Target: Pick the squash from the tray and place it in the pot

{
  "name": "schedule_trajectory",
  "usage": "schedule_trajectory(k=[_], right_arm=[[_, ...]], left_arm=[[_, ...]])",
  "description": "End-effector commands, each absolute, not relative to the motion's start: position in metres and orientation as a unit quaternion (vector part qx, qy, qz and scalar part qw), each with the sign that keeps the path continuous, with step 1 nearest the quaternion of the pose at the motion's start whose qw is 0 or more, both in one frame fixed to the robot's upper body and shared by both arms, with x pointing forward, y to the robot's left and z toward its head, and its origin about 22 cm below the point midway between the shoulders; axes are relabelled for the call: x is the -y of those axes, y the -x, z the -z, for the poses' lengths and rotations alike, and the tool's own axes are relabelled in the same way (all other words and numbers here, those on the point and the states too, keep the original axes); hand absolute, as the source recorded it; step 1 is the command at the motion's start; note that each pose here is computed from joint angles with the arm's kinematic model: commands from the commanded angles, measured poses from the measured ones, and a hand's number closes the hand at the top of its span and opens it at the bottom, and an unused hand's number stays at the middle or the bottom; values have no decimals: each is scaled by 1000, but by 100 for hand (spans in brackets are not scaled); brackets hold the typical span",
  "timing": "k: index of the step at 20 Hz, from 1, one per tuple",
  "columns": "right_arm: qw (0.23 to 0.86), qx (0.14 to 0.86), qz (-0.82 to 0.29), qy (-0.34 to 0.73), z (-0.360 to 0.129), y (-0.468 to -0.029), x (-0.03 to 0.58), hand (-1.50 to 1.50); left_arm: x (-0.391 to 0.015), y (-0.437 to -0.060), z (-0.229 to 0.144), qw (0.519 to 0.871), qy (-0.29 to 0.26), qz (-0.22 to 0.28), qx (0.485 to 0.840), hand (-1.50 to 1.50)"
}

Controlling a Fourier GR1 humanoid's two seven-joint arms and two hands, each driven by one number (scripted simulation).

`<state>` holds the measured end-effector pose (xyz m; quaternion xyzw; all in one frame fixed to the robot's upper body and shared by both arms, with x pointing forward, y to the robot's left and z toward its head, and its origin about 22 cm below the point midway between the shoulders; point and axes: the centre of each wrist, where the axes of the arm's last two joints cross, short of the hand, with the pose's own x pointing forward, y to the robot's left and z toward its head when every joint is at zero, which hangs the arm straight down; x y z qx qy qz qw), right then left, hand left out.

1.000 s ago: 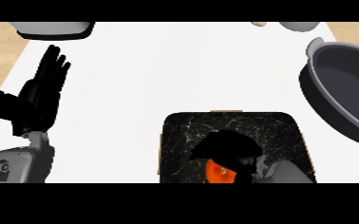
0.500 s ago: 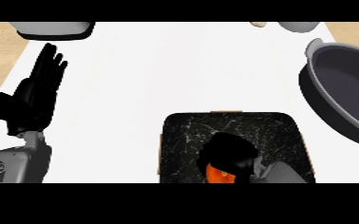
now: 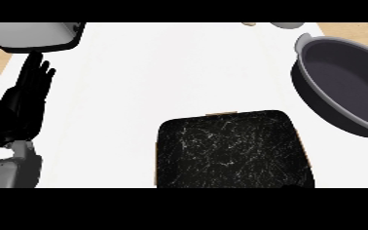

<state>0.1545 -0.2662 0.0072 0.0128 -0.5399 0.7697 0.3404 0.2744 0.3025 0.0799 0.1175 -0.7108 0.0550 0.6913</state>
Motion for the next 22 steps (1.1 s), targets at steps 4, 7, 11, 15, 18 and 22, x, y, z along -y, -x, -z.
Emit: schedule_trajectory(k=[4, 7, 11, 15, 18, 22], right_arm=[[350, 578, -737, 12, -32, -94, 363, 150], [382, 659, -648, 24, -42, -87, 366, 150], [417, 729, -539, 71, -56, -82, 389, 150], [387, 794, -453, 121, -91, -86, 403, 150], [406, 809, -400, 141, -115, -88, 440, 150], [424, 809, -364, 184, -149, -86, 489, 150]], left_arm=[[-305, -267, -88, 688, -127, -56, 712, 0], [-297, -264, -80, 696, -120, -62, 705, 0], [-302, -260, -85, 690, -123, -62, 711, 0], [-310, -259, -80, 691, -124, -58, 709, 0], [-297, -270, -87, 683, -116, -45, 720, 0], [-300, -276, -85, 689, -97, -42, 717, 0]])
